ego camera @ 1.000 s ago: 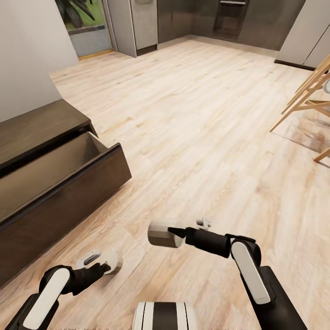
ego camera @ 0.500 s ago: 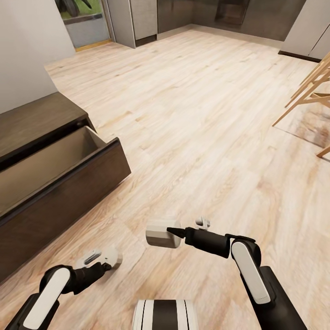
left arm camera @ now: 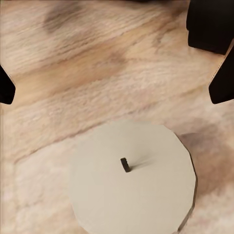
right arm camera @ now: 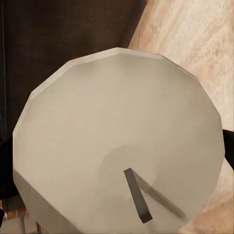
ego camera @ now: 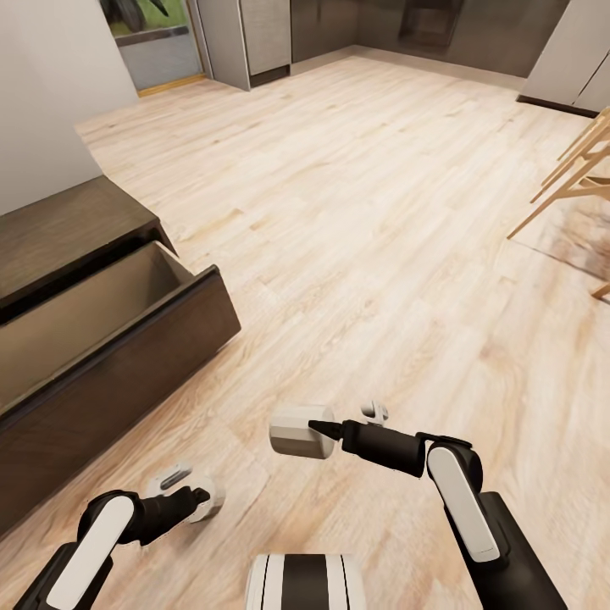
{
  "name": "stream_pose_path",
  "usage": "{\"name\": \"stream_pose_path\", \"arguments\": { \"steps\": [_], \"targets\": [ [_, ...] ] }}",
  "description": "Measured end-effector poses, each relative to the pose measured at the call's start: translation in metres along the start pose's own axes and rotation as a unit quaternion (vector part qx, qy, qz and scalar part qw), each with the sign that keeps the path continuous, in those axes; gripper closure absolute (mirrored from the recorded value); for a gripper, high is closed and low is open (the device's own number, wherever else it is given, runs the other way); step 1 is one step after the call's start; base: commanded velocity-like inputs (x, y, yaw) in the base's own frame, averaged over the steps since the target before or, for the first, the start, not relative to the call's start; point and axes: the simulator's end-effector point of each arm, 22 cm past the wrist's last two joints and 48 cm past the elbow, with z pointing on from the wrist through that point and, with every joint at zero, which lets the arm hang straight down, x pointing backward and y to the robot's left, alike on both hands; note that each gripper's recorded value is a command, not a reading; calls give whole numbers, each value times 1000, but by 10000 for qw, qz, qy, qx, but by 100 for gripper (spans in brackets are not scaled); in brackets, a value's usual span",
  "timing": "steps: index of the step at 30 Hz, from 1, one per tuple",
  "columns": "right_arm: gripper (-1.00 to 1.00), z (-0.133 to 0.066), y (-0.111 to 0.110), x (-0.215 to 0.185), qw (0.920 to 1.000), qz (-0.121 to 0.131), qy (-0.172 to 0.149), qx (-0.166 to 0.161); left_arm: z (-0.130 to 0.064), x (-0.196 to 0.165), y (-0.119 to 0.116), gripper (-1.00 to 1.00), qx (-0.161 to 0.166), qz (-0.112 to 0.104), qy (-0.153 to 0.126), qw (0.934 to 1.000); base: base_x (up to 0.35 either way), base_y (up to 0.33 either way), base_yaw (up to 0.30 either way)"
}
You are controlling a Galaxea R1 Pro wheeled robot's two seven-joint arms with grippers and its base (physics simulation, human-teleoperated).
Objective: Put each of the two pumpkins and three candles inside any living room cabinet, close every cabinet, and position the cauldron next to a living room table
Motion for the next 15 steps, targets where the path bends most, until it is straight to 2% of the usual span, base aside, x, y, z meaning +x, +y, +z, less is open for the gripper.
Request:
{"name": "stream_pose_path", "arguments": {
  "steps": [7, 15],
  "targets": [
    [100, 0, 0, 0, 10000, 4, -1, -3, 0, 0, 0, -100, 1, -2, 2, 10000, 147, 104, 0],
    [100, 0, 0, 0, 10000, 4, 0, -2, 1, 1, 1, -100, -14, -2, 8, 10000, 77, 44, 0]
  ]
}}
